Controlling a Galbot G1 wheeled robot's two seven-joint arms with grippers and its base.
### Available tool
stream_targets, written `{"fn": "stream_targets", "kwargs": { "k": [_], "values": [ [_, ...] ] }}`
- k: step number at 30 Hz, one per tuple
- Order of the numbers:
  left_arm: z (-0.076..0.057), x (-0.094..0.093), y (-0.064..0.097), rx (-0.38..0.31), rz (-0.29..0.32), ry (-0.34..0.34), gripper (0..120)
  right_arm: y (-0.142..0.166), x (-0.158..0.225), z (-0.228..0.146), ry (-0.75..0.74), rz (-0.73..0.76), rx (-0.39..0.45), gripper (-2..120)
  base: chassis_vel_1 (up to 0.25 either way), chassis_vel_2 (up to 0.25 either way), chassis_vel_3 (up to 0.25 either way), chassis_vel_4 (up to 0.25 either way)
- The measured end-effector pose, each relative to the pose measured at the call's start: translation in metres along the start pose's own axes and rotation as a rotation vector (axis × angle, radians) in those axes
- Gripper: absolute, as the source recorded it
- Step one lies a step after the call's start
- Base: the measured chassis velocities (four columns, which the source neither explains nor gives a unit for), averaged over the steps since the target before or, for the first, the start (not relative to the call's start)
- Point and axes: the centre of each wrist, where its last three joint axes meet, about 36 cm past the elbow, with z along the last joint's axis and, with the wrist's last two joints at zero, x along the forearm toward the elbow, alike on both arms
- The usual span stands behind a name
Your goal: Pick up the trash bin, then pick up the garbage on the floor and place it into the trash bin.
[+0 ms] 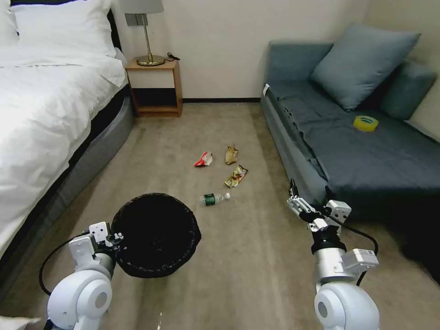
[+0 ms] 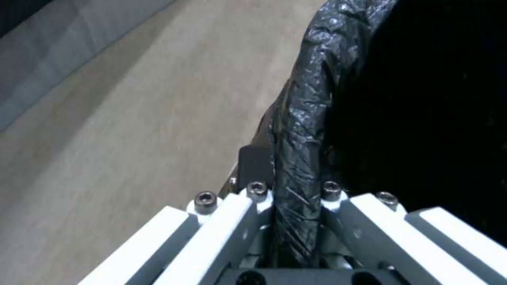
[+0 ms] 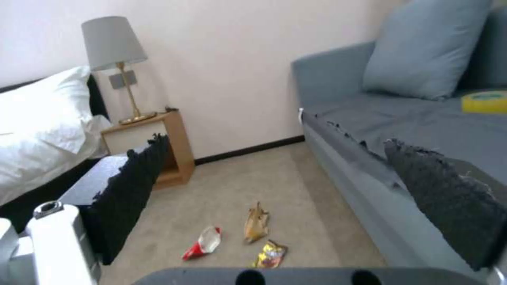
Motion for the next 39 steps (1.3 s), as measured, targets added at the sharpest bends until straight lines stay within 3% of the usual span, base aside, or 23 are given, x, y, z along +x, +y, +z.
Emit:
{"fn": "stream_targets", "kwargs": {
  "k": [26,39],
  "values": [
    [-0.006,-0.020,0.007,0.021,-0.024,-0.003,2,0.000,-0.010,0.012,0.004,-0.019,0.002,100,-0.225,0.230,0.229,-0.234],
    [-0.008,-0.032,0.005,0.014,-0.010,0.005,2,-0.001,-0.019,0.020,-0.038,-0.074,0.047,100,-0.096,0.088,0.103,-0.085]
  ]
}}
